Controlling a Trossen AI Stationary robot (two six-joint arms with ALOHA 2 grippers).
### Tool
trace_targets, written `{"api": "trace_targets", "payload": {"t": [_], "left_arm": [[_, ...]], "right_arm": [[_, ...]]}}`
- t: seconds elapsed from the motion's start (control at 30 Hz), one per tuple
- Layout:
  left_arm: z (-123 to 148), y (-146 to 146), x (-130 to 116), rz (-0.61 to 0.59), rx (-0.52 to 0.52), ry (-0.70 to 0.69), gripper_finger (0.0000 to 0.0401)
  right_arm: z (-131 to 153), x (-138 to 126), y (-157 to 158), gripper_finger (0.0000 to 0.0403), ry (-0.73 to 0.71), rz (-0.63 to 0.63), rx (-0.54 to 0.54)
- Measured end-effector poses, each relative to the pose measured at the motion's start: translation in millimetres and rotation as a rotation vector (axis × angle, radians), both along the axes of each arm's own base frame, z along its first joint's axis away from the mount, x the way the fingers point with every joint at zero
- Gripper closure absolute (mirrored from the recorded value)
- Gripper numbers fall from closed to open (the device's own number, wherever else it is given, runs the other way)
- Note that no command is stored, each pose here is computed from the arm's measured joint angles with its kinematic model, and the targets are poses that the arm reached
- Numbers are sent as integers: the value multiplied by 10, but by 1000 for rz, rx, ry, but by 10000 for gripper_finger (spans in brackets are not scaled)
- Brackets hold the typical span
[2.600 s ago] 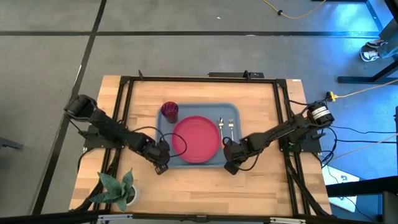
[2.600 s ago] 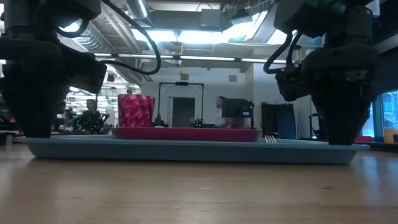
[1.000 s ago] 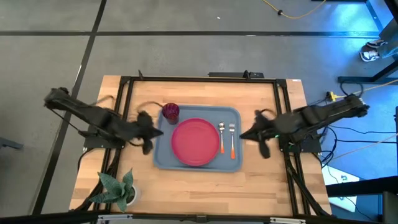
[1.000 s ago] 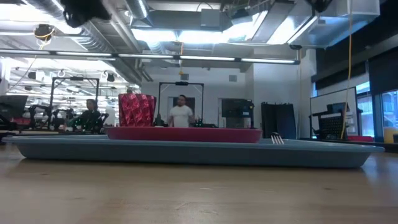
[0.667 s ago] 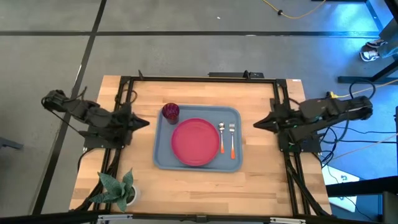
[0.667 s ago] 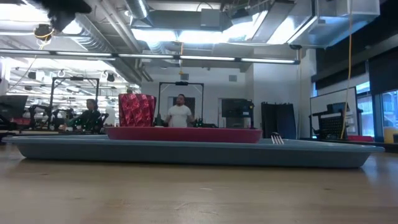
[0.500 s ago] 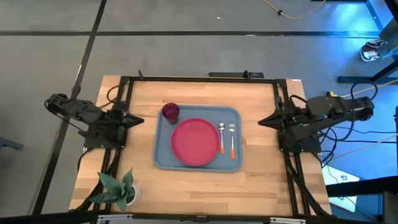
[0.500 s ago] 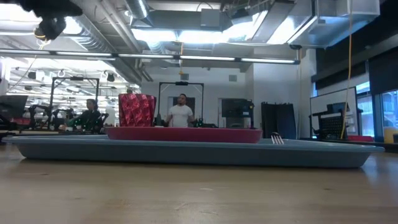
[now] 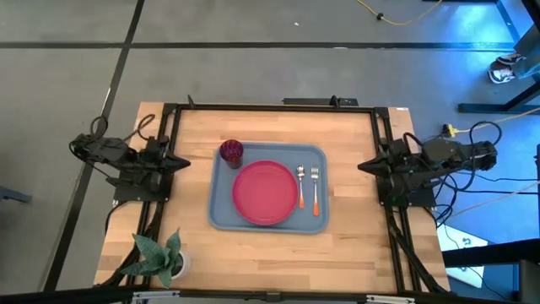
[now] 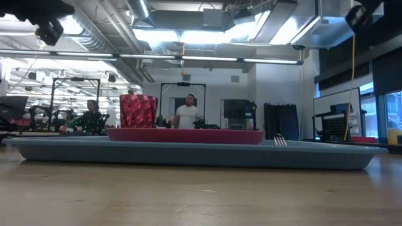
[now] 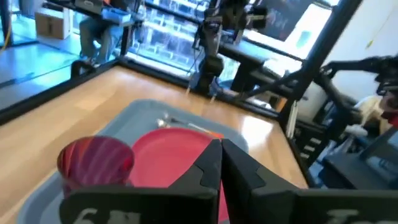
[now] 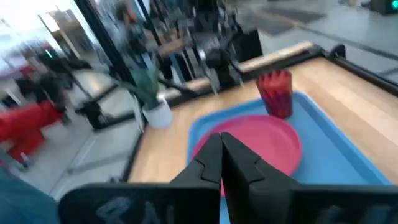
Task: Pick and place plate/cup/fork/spoon on tray
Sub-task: Return to Home Position
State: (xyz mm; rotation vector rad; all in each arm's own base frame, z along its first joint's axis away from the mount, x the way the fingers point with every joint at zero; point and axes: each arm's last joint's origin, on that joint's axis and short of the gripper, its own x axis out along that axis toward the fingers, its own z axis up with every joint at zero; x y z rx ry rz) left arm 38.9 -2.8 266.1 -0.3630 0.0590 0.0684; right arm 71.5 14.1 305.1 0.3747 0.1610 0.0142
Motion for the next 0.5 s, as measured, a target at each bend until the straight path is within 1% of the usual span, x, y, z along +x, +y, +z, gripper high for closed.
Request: {"api": "trace_targets", "payload": {"t": [0.1, 0.23, 0.3, 0.37, 0.43, 0.5], "left_arm": [[71, -13, 9, -33, 7, -77, 401], [7, -60, 97, -62, 55, -123, 401], [12, -76, 121, -79, 47, -168, 401], [-50, -97, 164, -86, 45, -172, 401], [-118, -118, 212, -85, 42, -178, 401], [-128, -128, 237, -81, 25, -223, 401]], "right_arm": [[-171, -33, -10, 401, -65, -2, 25], [-379, -47, -13, 401, -130, 5, 32], [-483, -53, -12, 401, -139, 12, 40], [-579, -59, -10, 401, -144, 25, 44], [-618, -75, -11, 401, -191, 38, 54], [-668, -43, 2, 401, -200, 53, 38]]}}
